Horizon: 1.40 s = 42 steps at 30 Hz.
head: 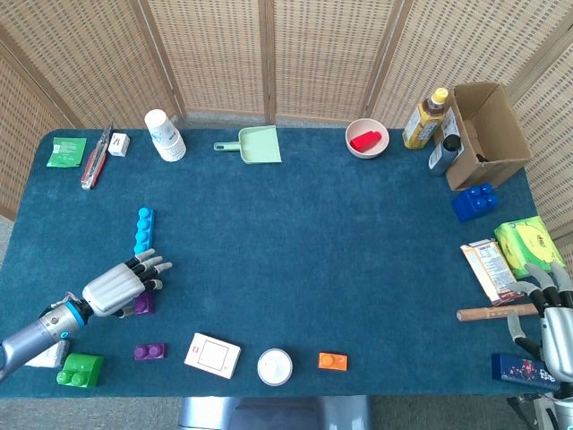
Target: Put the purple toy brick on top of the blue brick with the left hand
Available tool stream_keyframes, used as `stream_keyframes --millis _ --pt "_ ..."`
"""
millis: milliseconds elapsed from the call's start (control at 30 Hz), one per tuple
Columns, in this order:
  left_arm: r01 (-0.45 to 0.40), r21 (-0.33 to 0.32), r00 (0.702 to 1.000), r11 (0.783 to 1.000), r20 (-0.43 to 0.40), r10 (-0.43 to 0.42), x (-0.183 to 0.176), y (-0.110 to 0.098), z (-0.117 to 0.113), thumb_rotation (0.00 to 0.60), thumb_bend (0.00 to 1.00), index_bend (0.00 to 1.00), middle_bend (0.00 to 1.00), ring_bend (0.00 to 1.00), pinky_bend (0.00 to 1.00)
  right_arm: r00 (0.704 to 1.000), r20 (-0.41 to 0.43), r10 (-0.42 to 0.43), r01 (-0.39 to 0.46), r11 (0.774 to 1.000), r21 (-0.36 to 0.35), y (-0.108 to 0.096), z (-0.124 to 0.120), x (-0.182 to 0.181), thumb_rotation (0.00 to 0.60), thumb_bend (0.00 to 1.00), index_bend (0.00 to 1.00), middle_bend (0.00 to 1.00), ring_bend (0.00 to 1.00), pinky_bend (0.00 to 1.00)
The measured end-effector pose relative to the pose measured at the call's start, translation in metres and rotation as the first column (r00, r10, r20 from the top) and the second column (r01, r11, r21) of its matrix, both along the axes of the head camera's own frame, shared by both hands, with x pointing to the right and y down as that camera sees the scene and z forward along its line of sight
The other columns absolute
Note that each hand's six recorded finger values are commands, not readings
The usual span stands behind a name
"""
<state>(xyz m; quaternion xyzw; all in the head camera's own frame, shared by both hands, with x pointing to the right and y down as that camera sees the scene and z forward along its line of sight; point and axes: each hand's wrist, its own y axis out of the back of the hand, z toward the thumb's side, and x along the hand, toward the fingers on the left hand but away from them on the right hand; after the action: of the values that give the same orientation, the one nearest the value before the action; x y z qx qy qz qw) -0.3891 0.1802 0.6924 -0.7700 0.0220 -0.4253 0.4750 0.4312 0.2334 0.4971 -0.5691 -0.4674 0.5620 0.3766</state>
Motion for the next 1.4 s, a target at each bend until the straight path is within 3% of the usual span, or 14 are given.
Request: stream_keyframes --millis 367,533,800,1133,1400 --pt "0.016 0.000 1.000 1.000 -0.019 -0.016 0.003 -0.005 0.002 0.600 0.30 0.61 0.16 0.03 0.00 1.000 -0.008 0.005 -0.005 1.000 0.001 0.001 -0.001 0.003 0.599 0.40 0.36 0.19 0.04 0.19" --pt "0.031 0.008 0.999 0.999 -0.026 -0.031 0.001 -0.010 -0.002 0.600 0.31 0.68 0.21 0.06 0.00 1.000 -0.007 0.005 -0.005 1.000 0.003 0.001 0.000 0.002 0.599 0.40 0.36 0.19 0.04 0.19" --pt "0.043 0.047 0.999 0.998 -0.024 -0.042 -0.008 -0.023 -0.016 0.600 0.32 0.68 0.21 0.06 0.00 1.000 -0.005 0.006 -0.006 1.000 0.001 0.001 0.003 0.002 0.600 0.40 0.36 0.19 0.04 0.19" --pt "0.091 0.136 0.994 0.987 0.055 -0.099 -0.048 -0.045 -0.043 0.600 0.32 0.68 0.21 0.06 0.00 1.000 0.010 0.005 -0.005 1.000 -0.013 -0.001 0.013 0.003 0.600 0.40 0.36 0.19 0.04 0.19" --pt "0.102 0.150 0.985 0.983 0.120 -0.120 -0.065 -0.052 -0.040 0.600 0.32 0.67 0.18 0.04 0.00 1.000 0.015 0.004 -0.004 1.000 -0.021 -0.002 0.017 0.001 0.600 0.40 0.36 0.19 0.04 0.19"
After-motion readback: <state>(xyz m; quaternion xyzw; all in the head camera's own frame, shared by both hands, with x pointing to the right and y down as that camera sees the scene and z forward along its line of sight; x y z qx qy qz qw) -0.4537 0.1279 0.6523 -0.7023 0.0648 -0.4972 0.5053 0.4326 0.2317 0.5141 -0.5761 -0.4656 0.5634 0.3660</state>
